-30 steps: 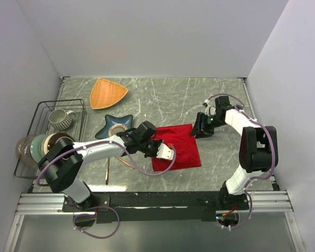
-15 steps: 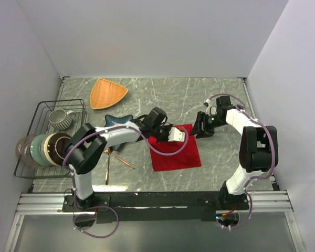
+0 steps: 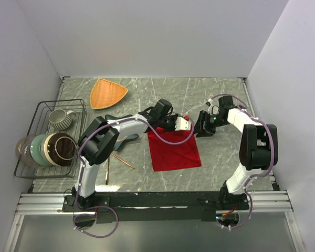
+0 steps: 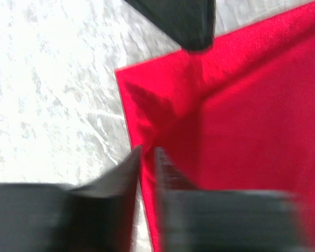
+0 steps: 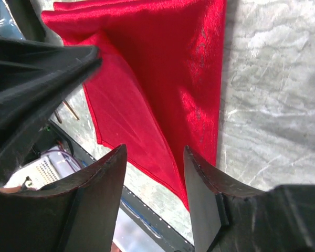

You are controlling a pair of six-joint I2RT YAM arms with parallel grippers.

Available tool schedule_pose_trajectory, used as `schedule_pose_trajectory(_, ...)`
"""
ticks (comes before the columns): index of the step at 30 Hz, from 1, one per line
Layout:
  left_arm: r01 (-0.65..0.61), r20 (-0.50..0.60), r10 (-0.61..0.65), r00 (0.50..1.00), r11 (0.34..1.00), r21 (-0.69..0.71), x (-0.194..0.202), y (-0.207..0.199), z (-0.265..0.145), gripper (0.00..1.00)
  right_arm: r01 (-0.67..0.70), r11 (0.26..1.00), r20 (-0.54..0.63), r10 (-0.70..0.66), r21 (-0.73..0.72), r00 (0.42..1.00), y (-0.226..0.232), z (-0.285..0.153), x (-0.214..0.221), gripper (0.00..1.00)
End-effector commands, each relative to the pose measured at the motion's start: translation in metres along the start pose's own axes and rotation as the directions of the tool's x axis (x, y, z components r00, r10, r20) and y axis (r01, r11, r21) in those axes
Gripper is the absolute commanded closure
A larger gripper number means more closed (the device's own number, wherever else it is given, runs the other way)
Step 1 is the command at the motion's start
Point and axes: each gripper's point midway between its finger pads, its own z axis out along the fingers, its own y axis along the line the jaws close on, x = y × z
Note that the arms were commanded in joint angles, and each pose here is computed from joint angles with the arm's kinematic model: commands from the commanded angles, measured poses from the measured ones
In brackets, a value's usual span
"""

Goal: Fold the napkin into a case and place the utensils inside
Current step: Fold the top corner of the square-folded napkin at the center of the board.

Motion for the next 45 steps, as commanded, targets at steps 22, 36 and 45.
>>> schedule_pose_trajectory(22, 0.603, 0.167, -0.582, 0.796, 0.784, -0.145, -0.037, -0.004, -0.187, 0.35, 0.265, 0.963, -0.002, -0.265, 0.040, 0.964, 0.034, 0.059, -0.049, 0.59)
schedule_pose_trajectory(36, 0.617, 0.172, -0.594, 0.786, 0.770, -0.161, -0.036, -0.008, -0.192, 0.35, 0.279, 0.960, -0.040, -0.277, 0.036, 0.960, 0.031, 0.082, -0.039, 0.59)
schedule_pose_trajectory(45, 0.618, 0.174, -0.594, 0.785, 0.770, -0.157, -0.037, -0.007, -0.191, 0.35, 0.280, 0.959, -0.048, -0.279, 0.034, 0.959, 0.032, 0.093, -0.037, 0.59)
